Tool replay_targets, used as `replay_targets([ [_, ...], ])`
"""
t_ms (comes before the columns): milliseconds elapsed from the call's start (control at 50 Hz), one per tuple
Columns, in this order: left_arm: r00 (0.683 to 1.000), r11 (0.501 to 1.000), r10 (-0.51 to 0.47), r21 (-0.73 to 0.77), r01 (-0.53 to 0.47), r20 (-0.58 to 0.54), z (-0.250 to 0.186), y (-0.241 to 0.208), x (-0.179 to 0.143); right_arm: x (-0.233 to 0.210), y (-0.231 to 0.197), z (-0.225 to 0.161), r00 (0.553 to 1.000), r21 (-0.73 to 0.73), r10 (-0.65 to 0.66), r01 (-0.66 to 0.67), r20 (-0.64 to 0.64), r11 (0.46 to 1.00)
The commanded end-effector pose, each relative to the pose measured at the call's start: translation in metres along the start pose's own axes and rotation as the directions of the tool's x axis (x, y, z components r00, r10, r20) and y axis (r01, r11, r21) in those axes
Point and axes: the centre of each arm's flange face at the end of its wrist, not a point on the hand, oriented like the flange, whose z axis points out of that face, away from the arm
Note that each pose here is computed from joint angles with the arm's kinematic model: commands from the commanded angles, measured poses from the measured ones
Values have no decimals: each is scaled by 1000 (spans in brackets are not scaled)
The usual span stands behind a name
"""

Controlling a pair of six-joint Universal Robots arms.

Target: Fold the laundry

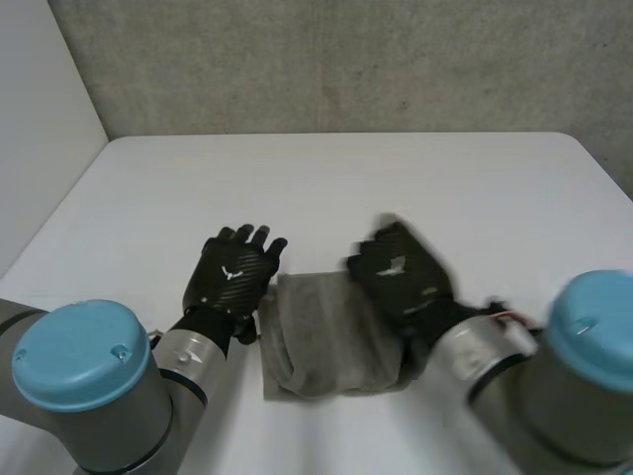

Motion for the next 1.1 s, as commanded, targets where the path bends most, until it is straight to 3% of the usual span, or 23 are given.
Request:
replay_targets([
  [20, 994, 1000, -10, -17, 12, 105, 5, 0, -21, -99, -27, -9, 957, 129, -95, 62, 275, 990],
  [80, 990, 1000, -12, -17, 15, 141, 6, -2, -27, -121, -19, -15, 936, 120, -99, 62, 338, 991],
  [120, 974, 999, -30, -17, 35, 224, 7, -6, -41, -123, -15, -14, 935, 102, -87, 55, 343, 993],
  [200, 963, 997, -79, 9, 80, 259, 6, -14, -48, -119, -17, -15, 942, 92, -75, 47, 328, 995],
  [240, 952, 988, -153, 63, 142, 265, 5, -28, -53, -97, -17, -7, 965, 54, 26, -42, 263, 998],
  [260, 952, 988, -154, 63, 142, 265, 5, -28, -53, -97, -17, -7, 965, 53, 27, -42, 262, 998],
  [300, 945, 979, -203, 87, 186, 256, 4, -38, -54, -58, -21, 2, 970, 35, 186, -194, 158, 980],
  [320, 945, 979, -203, 87, 187, 256, 4, -38, -54, -57, -21, 2, 970, 36, 187, -194, 157, 980],
  [360, 943, 974, -222, 96, 204, 248, 3, -44, -54, -28, -33, 2, 932, 66, 349, -356, 100, 932],
  [420, 944, 966, -254, 96, 238, 213, 0, -52, -48, -16, -37, 3, 903, 83, 422, -428, 82, 900],
  [460, 945, 959, -279, 98, 265, 171, -3, -60, -39, 6, -40, 4, 838, 92, 543, -545, 54, 833],
  [480, 944, 952, -305, 83, 296, 125, -7, -64, -28, 6, -40, 4, 838, 92, 543, -546, 54, 833],
  [520, 939, 944, -330, 60, 325, 97, -10, -65, -22, 30, -35, 6, 784, 70, 620, -619, 11, 782],
  [680, 898, 887, -434, -145, 439, 69, -12, -38, 1, 38, -11, 24, 749, -79, 662, -662, -37, 745],
  [820, 900, 875, -430, -213, 434, 69, -10, -23, 10, 16, 18, 36, 722, -290, 691, -670, -38, 684],
  [920, 909, 867, -410, -275, 416, 82, -4, -3, 16, 8, 28, 39, 738, -344, 674, -641, -28, 687],
  [1100, 913, 857, -397, -319, 404, 89, 0, 12, 21, -5, 44, 42, 802, -379, 598, -550, 9, 744],
])
